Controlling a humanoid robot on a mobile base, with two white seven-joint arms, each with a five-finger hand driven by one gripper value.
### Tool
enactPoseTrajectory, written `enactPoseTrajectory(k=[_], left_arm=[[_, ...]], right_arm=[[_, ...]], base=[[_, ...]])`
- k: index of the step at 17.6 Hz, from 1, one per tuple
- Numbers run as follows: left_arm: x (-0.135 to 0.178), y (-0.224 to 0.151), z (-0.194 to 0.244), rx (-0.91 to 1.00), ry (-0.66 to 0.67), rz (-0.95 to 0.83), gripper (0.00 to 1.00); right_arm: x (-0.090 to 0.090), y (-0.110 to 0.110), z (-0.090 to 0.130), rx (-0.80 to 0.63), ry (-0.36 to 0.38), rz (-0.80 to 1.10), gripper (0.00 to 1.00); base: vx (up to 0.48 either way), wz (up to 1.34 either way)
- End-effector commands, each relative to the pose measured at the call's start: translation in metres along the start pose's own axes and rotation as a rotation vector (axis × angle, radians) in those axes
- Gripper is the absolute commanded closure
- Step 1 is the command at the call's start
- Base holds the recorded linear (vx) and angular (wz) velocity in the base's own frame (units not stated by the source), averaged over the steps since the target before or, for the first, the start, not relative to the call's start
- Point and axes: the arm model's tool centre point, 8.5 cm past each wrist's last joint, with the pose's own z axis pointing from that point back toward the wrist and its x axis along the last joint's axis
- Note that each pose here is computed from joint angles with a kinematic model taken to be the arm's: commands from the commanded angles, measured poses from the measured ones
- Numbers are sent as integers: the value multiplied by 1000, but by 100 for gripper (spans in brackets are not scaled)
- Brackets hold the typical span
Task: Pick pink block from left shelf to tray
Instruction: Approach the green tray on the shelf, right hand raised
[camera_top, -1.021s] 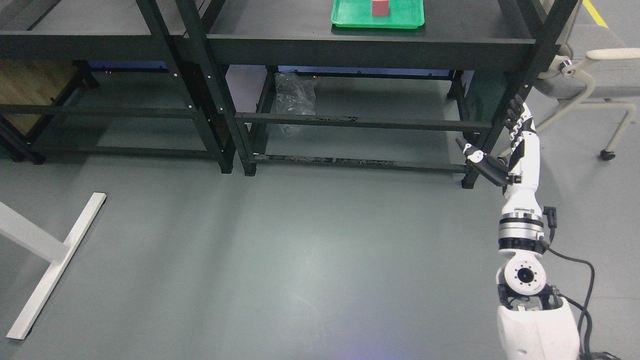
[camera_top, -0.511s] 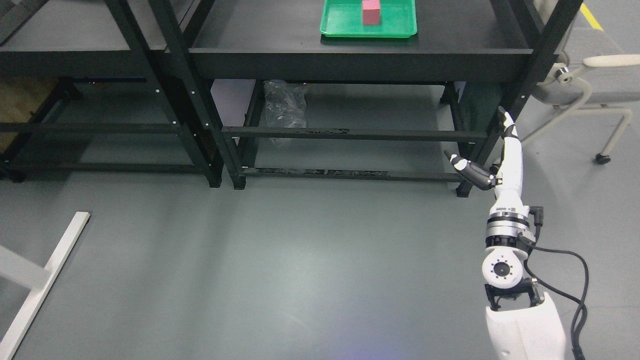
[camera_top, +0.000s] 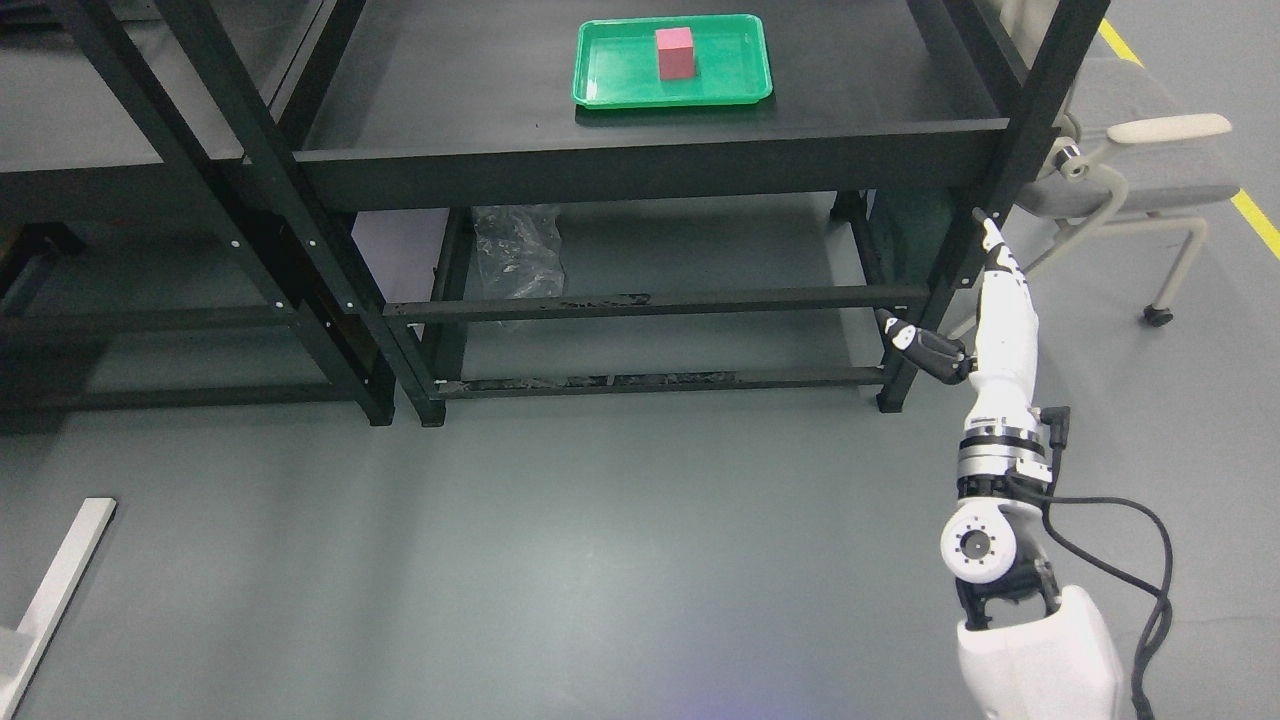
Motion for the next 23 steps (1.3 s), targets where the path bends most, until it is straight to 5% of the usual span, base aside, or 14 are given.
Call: enactPoseTrajectory(k=[1, 12, 18, 23], left_arm=[[6, 10, 1, 15, -17, -5, 0], [6, 10, 1, 15, -16, -5, 0], [6, 10, 1, 15, -17, -5, 0], [6, 10, 1, 15, -16, -5, 0]], right_arm=[[28, 16, 12, -46, -297, 783, 0], [38, 7, 6, -120, -311, 691, 0], [61, -18, -4, -342, -384, 642, 0], [60, -12, -17, -217, -338, 618, 0]], base=[[216, 99], [235, 162], [270, 171], [268, 79]])
